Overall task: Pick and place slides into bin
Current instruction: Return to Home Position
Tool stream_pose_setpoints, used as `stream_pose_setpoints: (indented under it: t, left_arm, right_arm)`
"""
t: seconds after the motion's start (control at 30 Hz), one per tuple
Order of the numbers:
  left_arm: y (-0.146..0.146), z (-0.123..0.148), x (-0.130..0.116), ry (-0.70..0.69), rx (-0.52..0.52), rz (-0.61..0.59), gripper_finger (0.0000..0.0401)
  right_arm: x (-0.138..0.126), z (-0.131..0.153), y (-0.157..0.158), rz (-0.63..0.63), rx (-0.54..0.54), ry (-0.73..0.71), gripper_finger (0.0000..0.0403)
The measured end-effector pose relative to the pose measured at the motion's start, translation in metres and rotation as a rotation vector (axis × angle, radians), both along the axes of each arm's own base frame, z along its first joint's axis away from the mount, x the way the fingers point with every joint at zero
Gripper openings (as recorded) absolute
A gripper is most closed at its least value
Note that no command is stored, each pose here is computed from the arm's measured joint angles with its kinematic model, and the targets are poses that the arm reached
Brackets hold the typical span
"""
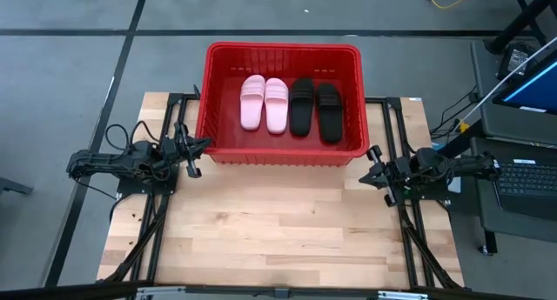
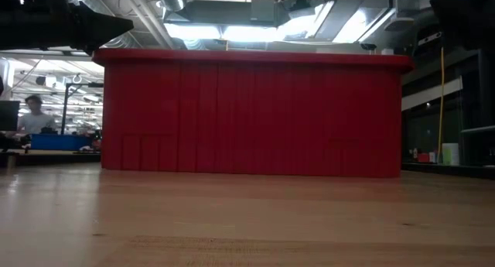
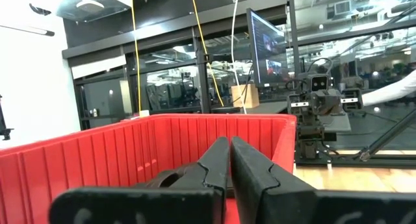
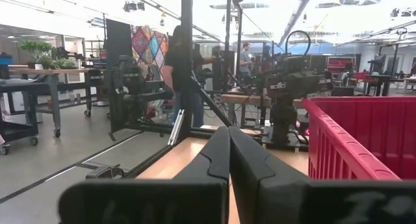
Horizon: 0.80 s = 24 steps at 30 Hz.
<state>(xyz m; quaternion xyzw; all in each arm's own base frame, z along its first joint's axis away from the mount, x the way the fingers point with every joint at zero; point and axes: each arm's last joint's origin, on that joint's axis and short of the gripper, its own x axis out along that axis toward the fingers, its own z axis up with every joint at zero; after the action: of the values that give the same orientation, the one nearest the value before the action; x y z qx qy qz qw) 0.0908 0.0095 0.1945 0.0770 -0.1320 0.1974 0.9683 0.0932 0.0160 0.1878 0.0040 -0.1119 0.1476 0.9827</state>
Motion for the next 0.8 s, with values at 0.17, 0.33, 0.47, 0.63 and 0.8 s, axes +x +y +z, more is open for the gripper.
stream_pose_setpoints:
  t: [0.17, 0.33, 0.47, 0.63, 0.8]
  left_arm:
    - [0.0000, 0.0000, 0.0000, 0.000, 0.000, 0.000, 0.0010]
    - [0.0000, 0.0000, 0.0000, 0.000, 0.000, 0.000, 0.0009]
    - [0.0000, 0.0000, 0.0000, 0.000, 0.000, 0.000, 0.0013]
    - [0.0000, 0.0000, 0.0000, 0.000, 0.000, 0.000, 0.0009]
    - [0.0000, -0.0001, 0.0000, 0.000, 0.000, 0.000, 0.0006]
  right_arm:
    - [0.0000, 0.0000, 0.0000, -0.001, 0.000, 0.000, 0.0007]
    - [0.0000, -0.0001, -0.0001, -0.002, 0.001, 0.001, 0.0007]
    - [0.0001, -0.0001, -0.0001, -0.003, 0.001, 0.002, 0.0007]
    - [0.0001, -0.0002, -0.0001, -0.004, 0.001, 0.002, 0.0007]
    - [0.0001, -0.0003, -0.0001, -0.004, 0.001, 0.003, 0.0007]
